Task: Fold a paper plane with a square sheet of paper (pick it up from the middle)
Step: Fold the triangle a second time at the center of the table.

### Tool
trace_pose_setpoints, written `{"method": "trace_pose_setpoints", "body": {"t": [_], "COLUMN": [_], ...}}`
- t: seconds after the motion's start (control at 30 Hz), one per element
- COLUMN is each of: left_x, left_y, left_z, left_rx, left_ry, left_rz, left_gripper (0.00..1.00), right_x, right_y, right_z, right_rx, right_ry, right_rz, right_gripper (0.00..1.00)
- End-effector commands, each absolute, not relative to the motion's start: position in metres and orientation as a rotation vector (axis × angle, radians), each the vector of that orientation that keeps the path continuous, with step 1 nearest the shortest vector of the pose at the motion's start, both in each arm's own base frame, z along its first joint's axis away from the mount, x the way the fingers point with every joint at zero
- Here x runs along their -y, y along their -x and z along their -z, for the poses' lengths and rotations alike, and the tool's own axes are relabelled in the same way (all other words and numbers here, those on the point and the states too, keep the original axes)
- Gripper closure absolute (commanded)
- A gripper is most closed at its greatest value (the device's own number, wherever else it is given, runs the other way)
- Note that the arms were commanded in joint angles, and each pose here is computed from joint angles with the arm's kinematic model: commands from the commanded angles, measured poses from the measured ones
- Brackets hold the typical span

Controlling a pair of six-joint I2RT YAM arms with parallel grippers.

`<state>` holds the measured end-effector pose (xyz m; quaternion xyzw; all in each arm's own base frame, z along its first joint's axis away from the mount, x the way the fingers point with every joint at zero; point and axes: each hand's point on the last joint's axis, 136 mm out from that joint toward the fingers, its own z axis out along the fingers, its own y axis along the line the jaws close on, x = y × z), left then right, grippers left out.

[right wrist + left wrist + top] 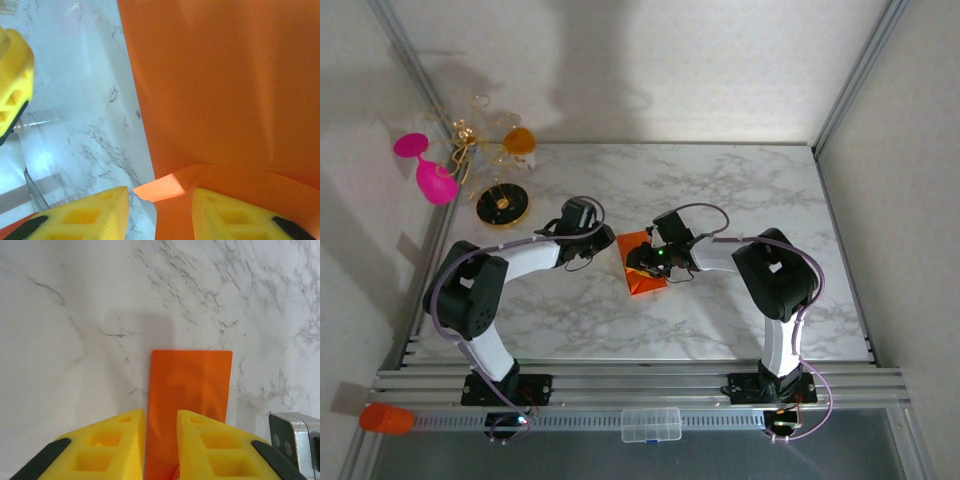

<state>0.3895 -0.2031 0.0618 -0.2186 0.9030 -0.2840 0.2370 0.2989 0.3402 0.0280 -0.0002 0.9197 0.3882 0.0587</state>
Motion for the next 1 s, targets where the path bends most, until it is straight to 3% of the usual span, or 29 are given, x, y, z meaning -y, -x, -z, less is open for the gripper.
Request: {"method": "trace_pose_setpoints", "body": {"t": [0.0,0.13,0.3,0.6,0.97], "left_x": [0.2,0.213,0.233,0.267,0.266], "left_y": [-0.38,-0.37,-0.356,-0.335,-0.329], "left_z": [-0.065,-0.069,-0.071,-0.052,-0.025], "left_rx": [-2.479,-2.49,-2.514,-2.589,-2.662], "left_ry": [0.616,0.559,0.496,0.421,0.436], "left_rz": [0.782,0.821,0.855,0.915,0.823], "left_gripper": [0.76,0.76,0.8,0.94,1.0], "right_x": [-0.324,-0.322,-0.315,-0.305,-0.303], "right_y": [-0.288,-0.287,-0.285,-0.281,-0.28], "right_z": [0.003,0.006,0.011,0.023,0.025], "right_rx": [-2.887,-2.894,-2.914,-2.964,-2.974], "right_ry": [-0.04,-0.035,-0.031,-0.046,-0.052], "right_rz": [-1.035,-1.014,-0.957,-0.866,-0.85], "right_gripper": [0.59,0.6,0.68,0.94,0.96]}}
